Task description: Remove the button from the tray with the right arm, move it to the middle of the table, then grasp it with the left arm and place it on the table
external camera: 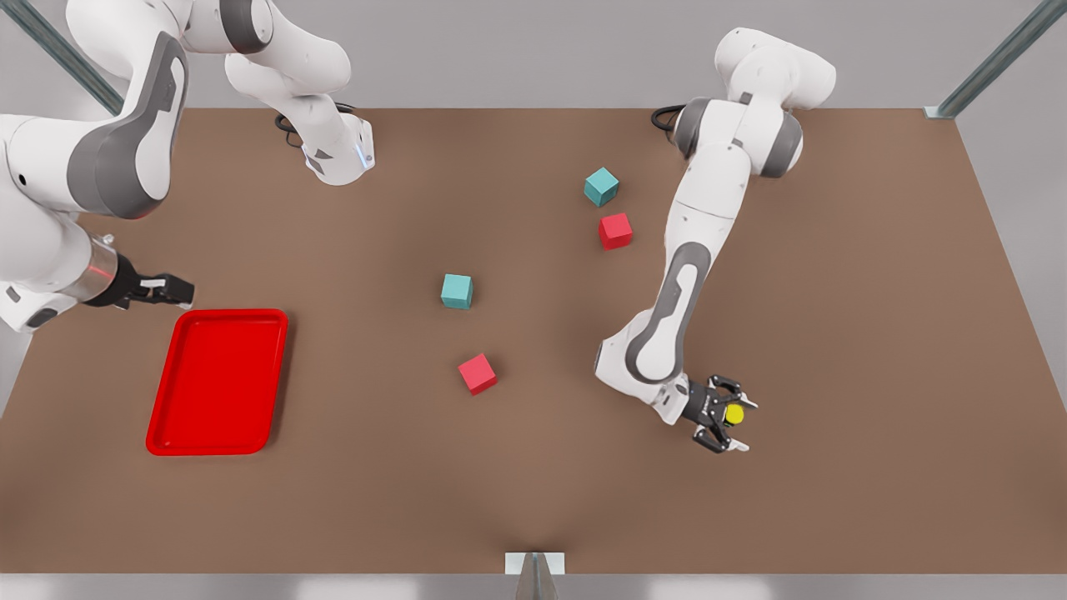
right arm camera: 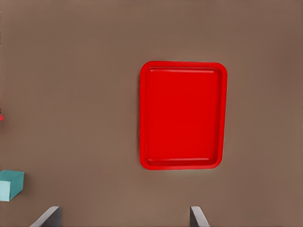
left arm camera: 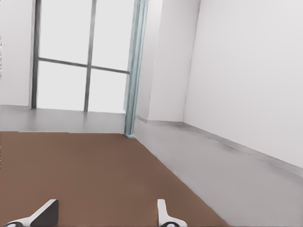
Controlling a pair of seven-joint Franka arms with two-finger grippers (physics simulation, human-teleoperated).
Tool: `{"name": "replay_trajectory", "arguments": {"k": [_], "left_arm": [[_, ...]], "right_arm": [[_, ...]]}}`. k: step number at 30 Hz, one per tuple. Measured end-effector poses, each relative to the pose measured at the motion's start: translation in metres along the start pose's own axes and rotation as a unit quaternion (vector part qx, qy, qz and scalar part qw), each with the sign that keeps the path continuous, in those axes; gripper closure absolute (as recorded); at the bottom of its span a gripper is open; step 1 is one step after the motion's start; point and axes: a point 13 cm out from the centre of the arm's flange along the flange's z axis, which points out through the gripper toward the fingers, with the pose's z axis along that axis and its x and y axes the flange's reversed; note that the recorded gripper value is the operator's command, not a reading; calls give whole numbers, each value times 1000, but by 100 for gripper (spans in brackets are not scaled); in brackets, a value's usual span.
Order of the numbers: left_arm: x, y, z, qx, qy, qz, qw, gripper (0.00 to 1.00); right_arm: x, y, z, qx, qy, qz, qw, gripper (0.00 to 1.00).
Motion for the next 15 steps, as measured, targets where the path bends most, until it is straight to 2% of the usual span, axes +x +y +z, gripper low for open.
{"name": "replay_trajectory", "arguments": {"k": [2,3,5,6,8,10,11,15], "left_arm": [[-72,-11,-29,-41,85,-7,995,0],[-103,-4,-45,-84,173,-17,981,0],[-129,29,-60,-177,355,-4,918,0],[-140,36,-72,-193,427,12,883,0],[-212,33,-88,-170,532,26,829,0],[-299,63,-96,-117,608,56,783,0],[-326,91,-98,-92,631,82,766,0],[-308,139,-99,-14,661,205,721,0]], "right_arm": [[-7,-17,-3,-2,-18,13,1000,0],[-10,-24,-4,-3,-25,19,999,0],[-17,-26,-6,-7,-40,21,999,0],[-20,-21,-6,-11,-45,18,999,0],[-24,-16,-7,-16,-54,15,998,0],[-28,-15,-8,-18,-60,15,998,0],[-29,-14,-9,-19,-63,15,998,0],[-32,-12,-10,-20,-69,14,997,0]]}}
